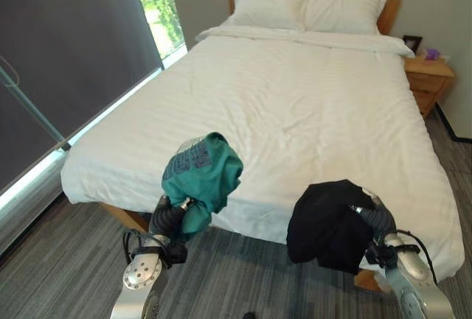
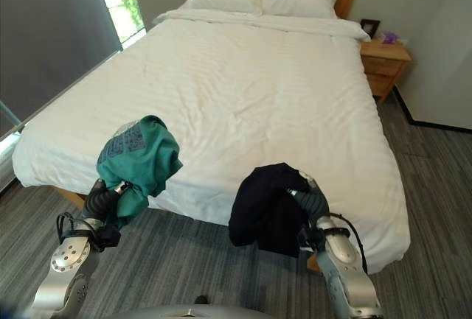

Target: Pick up bed clothes into laundry basket.

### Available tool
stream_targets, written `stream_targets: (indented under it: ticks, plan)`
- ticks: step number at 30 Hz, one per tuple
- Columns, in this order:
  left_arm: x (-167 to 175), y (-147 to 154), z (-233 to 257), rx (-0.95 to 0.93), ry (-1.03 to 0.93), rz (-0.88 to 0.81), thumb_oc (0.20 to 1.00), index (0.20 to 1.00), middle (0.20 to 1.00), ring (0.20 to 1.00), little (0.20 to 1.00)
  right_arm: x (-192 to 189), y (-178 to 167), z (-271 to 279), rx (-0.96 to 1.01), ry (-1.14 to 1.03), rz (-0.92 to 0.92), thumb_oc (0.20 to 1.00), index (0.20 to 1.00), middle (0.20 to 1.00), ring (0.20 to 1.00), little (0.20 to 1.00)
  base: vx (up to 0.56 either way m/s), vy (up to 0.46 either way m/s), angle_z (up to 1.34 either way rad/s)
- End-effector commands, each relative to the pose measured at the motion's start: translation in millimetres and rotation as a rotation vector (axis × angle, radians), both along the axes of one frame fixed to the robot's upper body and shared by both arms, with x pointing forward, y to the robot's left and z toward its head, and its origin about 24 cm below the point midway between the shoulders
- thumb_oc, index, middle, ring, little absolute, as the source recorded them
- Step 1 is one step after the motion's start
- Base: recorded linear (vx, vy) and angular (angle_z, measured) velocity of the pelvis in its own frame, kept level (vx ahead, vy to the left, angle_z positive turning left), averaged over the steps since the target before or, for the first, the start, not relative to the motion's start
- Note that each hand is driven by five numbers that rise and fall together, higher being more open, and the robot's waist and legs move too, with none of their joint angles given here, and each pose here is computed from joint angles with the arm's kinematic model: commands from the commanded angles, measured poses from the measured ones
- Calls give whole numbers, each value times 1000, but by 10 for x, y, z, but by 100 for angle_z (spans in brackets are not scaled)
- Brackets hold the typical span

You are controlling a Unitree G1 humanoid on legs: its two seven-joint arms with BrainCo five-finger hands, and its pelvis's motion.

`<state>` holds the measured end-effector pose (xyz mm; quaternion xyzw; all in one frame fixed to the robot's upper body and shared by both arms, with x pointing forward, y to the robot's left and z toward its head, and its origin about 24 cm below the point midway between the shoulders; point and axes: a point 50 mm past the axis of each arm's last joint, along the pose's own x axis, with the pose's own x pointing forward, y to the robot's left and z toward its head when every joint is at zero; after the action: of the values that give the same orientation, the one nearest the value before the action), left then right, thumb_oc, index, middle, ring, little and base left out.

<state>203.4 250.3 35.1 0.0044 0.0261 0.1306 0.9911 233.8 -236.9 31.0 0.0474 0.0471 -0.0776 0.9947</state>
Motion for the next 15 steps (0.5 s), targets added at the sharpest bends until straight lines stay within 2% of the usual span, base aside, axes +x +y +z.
stream_targets:
  ticks: [1, 6, 9, 13, 14, 15]
  plan:
    - [168, 215, 347, 8, -207, 131, 200, 200, 200, 200, 200, 251, -53, 509, -30, -270, -49, 200, 200, 200, 200, 200, -13, -32, -4]
    - [182, 309, 441, 41, -243, 189, 200, 200, 200, 200, 200, 97, -316, 554, -79, -288, -174, 200, 200, 200, 200, 200, -9, -96, -9]
    - [222, 373, 642, 56, -352, 247, 200, 200, 200, 200, 200, 60, -467, 676, -144, -339, -238, 200, 200, 200, 200, 200, -63, -3, -51]
    - [193, 397, 690, 58, -386, 292, 200, 200, 200, 200, 200, 62, -514, 704, -138, -355, -267, 200, 200, 200, 200, 200, 54, 38, -202]
    - [152, 414, 725, 114, -391, 307, 200, 200, 200, 200, 200, 34, -564, 758, -197, -367, -294, 200, 200, 200, 200, 200, -23, 176, -246]
    - [130, 413, 699, 109, -376, 264, 200, 200, 200, 200, 200, -154, -614, 633, -161, -311, -290, 200, 200, 200, 200, 200, -54, 234, -228]
